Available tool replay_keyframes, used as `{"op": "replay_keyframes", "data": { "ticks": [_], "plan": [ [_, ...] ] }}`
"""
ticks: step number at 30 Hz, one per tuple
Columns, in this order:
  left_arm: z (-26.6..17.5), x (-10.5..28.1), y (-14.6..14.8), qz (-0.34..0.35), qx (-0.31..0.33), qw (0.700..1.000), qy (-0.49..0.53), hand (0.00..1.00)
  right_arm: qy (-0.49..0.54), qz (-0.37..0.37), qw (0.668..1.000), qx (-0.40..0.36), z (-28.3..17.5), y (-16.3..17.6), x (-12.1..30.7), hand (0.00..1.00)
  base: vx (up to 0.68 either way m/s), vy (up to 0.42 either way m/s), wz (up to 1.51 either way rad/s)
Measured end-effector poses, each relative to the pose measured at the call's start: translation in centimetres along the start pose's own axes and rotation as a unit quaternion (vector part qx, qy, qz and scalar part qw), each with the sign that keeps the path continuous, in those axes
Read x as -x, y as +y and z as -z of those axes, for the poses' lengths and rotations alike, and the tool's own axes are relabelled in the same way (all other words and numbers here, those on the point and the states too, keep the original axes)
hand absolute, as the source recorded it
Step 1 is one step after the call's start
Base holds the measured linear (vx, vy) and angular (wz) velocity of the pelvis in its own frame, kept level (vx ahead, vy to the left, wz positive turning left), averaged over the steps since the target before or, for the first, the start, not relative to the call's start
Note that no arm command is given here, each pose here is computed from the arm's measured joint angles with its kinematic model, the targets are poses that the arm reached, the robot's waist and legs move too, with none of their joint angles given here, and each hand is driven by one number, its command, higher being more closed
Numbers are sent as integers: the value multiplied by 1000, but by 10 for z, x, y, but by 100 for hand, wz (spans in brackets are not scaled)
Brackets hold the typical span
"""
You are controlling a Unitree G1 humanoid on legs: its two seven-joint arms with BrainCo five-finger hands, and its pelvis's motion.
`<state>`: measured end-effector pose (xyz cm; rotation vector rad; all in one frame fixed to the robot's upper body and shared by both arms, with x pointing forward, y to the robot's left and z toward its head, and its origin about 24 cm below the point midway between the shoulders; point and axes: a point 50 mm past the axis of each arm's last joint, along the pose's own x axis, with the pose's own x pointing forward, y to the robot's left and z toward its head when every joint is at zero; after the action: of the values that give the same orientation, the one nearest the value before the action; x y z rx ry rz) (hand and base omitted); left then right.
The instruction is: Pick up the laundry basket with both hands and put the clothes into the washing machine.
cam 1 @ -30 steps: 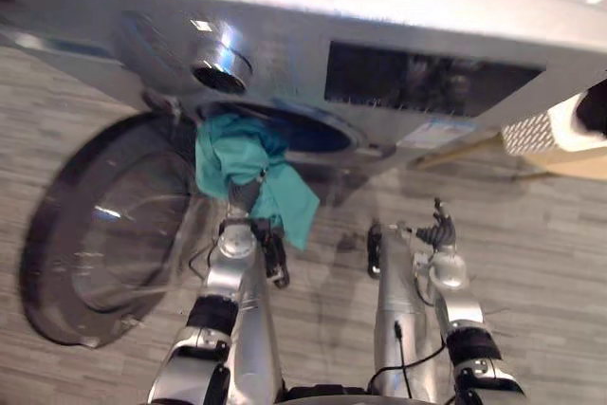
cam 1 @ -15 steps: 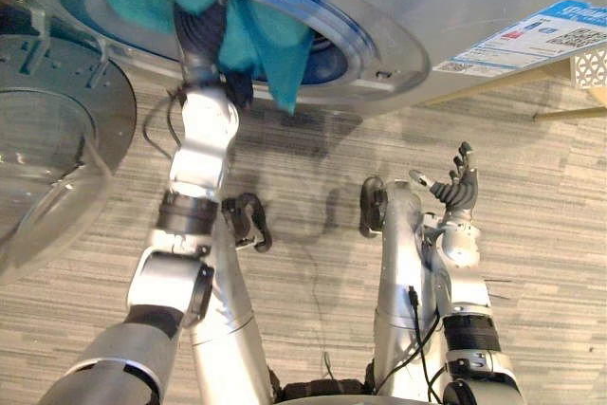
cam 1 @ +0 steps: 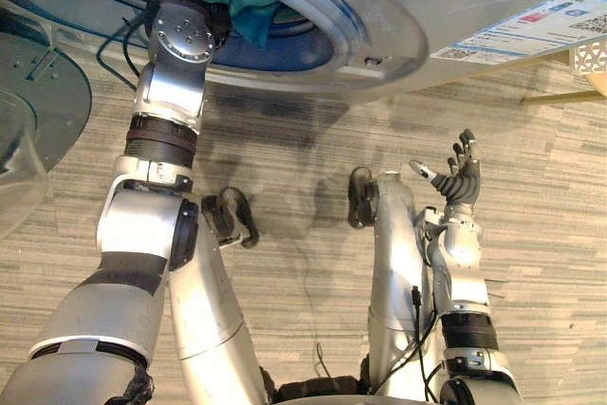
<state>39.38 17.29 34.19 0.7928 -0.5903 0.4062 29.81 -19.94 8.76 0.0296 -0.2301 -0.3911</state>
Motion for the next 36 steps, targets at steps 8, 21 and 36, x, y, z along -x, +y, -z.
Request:
{"op": "replay_keyframes", "data": {
  "ticks": [8,21,36],
  "plan": [
    [-9,-5,5,-1,-46,999,-22,0,0,-8,1000,-4,1,-2,0,0,13,-2,0],
    [97,102,-34,-31,205,965,157,0,112,7,993,18,43,-10,27,0,54,-41,10],
    [193,432,-111,177,241,744,597,0,395,36,912,104,146,-71,139,0,147,-36,7]
  ]
}}
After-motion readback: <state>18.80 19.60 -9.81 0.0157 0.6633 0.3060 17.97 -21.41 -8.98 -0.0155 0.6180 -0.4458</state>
